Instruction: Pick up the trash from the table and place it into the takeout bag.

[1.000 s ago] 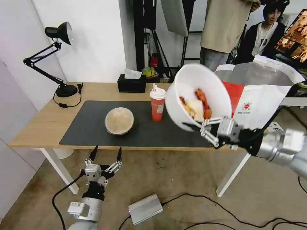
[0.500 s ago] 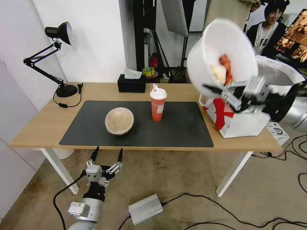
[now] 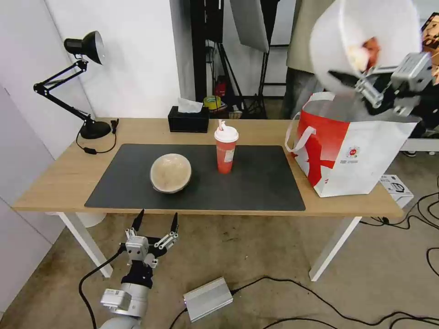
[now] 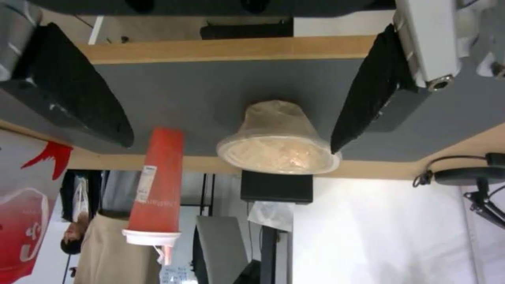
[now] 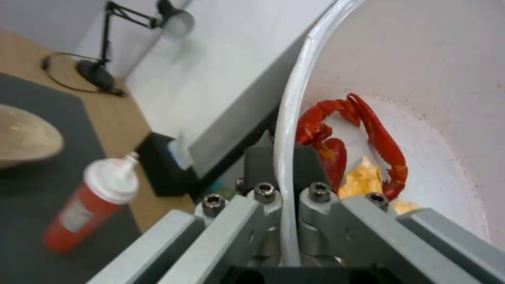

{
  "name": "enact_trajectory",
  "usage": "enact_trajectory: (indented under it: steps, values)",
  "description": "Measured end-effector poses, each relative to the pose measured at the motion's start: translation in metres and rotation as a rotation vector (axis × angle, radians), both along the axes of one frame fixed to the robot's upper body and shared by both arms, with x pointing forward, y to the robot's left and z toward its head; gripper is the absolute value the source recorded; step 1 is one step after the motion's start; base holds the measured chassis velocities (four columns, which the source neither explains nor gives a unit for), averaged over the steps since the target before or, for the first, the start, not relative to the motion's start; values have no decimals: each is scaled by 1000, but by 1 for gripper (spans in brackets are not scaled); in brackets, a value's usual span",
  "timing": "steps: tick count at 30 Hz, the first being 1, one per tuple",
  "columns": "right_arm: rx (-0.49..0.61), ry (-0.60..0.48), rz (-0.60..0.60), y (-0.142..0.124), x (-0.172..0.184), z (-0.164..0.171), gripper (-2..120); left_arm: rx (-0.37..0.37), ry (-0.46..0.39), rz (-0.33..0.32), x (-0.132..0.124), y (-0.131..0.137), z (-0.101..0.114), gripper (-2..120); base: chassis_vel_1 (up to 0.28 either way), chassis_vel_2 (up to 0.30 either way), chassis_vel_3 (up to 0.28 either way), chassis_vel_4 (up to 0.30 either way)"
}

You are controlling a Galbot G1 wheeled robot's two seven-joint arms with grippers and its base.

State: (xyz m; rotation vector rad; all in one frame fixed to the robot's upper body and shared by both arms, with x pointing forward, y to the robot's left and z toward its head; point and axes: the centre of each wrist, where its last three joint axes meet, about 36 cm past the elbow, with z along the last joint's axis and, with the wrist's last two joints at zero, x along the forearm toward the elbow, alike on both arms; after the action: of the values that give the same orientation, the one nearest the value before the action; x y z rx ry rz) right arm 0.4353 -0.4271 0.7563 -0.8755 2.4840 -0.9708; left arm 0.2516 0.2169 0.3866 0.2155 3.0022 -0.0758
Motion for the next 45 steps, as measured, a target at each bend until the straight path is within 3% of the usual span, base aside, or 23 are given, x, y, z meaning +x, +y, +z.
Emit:
enact_trajectory:
  steps: [15, 26, 45]
  values:
    - [27, 14, -121, -38, 30, -28, 0, 1, -3, -8, -2, -2, 3, 100, 0, 0, 0, 0]
    - [65, 65, -197, -65, 55, -67, 0, 2, -2, -7, -3, -1, 3, 100, 0, 0, 0, 0]
    - [63, 92, -241, -77, 93, -104, 0, 2, 6, 2, -5, -1, -5, 100, 0, 0, 0, 0]
